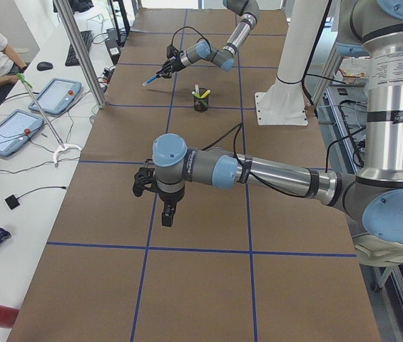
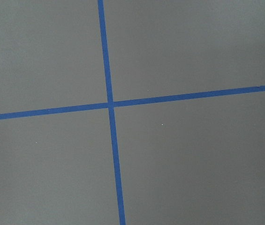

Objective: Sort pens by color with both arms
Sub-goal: 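Lay the blue pen on the table farther from the robot, open right gripper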

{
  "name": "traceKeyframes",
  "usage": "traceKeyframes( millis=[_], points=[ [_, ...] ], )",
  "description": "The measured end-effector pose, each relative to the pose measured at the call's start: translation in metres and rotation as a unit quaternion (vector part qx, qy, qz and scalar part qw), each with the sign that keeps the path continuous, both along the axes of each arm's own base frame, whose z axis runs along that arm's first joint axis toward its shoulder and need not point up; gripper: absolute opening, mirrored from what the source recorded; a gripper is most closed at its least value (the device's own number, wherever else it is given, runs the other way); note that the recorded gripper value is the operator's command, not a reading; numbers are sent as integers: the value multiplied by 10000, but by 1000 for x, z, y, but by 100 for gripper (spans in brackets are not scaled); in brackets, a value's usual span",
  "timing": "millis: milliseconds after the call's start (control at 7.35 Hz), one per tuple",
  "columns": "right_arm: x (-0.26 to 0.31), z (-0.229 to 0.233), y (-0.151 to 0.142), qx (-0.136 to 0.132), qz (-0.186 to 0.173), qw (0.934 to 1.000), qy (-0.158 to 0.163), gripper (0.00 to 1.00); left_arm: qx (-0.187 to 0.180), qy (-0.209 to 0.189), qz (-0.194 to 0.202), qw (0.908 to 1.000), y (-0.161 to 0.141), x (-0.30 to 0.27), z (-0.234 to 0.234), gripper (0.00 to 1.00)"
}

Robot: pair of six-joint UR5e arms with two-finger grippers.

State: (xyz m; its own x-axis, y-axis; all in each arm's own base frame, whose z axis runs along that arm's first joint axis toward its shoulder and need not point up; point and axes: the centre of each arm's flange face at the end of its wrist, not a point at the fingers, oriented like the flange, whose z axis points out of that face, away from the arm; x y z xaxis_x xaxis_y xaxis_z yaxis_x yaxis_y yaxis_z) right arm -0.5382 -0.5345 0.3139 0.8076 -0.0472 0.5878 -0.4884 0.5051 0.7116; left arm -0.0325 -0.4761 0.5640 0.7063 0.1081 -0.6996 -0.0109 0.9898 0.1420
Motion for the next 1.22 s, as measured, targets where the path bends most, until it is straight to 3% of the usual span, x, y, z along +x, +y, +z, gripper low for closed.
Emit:
traceKeyframes(
  millis=[953,1089,1225],
  points=[
    [-26,4,23,47,-92,9999,72,0,-91,31,-170,9998,-4,0,-7,100],
    [-31,2,27,64,-109,9999,74,10,-100,29,-171,9998,-4,0,-7,100],
    [-37,0,29,74,-117,9999,87,38,-101,29,-171,9998,-4,0,-6,100]
  ],
)
